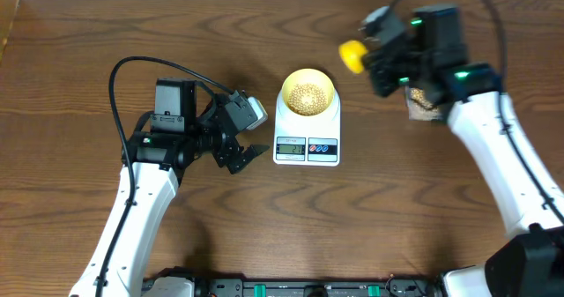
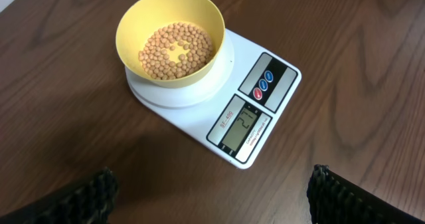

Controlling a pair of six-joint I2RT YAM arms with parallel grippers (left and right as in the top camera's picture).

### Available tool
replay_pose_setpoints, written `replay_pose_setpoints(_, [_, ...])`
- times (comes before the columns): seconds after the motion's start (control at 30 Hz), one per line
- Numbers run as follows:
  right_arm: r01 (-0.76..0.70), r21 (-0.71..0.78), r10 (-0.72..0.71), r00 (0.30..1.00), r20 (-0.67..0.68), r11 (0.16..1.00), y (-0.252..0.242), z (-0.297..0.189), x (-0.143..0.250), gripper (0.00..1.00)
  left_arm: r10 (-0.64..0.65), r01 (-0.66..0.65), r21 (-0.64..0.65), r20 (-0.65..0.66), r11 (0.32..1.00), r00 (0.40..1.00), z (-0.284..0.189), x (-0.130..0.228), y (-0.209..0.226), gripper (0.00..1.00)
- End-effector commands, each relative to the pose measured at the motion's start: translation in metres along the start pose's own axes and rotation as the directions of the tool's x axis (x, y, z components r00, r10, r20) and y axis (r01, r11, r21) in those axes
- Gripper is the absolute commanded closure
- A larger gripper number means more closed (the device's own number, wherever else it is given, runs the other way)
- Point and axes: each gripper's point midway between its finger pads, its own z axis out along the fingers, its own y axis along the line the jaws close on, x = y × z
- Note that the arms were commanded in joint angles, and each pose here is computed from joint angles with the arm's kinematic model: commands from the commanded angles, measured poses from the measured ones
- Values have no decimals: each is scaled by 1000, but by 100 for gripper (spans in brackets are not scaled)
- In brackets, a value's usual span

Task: Scoop item into bowl and weigh 50g on scale
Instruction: 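Return the empty scoop right to the soybean tub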

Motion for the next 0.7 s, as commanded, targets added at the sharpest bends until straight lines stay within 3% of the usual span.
replay_pose_setpoints(0.0, [-132,-22,132,991,20,991,-25,-24,6,99,31,-31,-23,12,999,999,-5,-9,7,7])
replay_pose_setpoints(0.17, [-262,155,273,960,-56,953,-84,-47,48,99,31,-31,-23,12,999,999,-5,-9,7,7])
replay_pose_setpoints(0.37, [-264,383,334,934,-129,885,-125,-63,81,99,31,-31,-23,12,999,999,-5,-9,7,7])
replay_pose_setpoints(0.67, [-238,481,379,899,-219,844,-144,-57,111,99,31,-31,-23,12,999,999,-5,-9,7,7])
